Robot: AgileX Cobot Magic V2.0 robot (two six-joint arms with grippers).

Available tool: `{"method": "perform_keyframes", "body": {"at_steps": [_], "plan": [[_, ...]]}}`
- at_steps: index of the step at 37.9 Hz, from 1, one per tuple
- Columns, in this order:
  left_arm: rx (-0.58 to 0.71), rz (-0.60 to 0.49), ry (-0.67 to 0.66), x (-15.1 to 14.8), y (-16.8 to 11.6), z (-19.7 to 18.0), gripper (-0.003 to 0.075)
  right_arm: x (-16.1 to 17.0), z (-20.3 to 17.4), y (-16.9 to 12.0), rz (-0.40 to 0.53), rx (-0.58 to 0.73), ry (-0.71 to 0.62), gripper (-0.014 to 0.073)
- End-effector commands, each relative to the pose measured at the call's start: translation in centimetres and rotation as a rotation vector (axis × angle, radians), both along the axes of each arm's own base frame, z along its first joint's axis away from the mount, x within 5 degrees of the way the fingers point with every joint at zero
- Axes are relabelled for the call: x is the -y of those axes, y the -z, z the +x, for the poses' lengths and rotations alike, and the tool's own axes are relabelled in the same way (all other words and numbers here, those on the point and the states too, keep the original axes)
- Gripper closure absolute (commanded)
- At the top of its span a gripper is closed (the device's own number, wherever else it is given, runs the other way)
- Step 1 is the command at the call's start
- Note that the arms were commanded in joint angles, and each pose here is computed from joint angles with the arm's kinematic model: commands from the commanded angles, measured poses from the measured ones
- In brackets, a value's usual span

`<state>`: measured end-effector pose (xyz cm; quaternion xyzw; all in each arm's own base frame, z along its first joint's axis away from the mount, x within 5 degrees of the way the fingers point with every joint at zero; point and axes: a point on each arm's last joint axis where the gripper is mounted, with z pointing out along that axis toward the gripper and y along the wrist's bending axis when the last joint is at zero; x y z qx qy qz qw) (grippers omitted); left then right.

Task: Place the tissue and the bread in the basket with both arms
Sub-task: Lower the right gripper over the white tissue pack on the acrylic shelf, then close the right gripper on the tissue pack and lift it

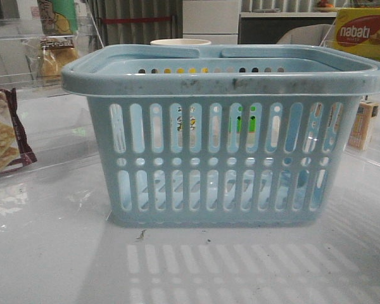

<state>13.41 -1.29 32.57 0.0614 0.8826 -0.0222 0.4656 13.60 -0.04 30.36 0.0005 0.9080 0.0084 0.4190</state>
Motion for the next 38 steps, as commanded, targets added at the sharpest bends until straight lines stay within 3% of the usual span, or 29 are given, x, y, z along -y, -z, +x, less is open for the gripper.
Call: {"method": "perform_keyframes", "body": {"at_steps": [1,9,21,38], "plan": [[0.09,-0.009,-0.004,0.0,-1.4,0.6,0.0174,0.2,1.4,-0.9,-0.028,0.073,0.001,0.0043],[0.091,-0.009,-0.004,0.0,-1.4,0.6,0.0186,2.0,5.1,-1.7,-0.042,0.037,0.088,0.0043],[0.091,-0.009,-0.004,0.0,-1.4,0.6,0.0269,6.0,14.9,-4.3,-0.066,0.018,0.18,0.0043],[0.091,-0.009,-0.004,0.0,-1.4,0.6,0.0377,8.1,23.8,-2.2,-0.103,-0.038,0.172,0.0047]]}}
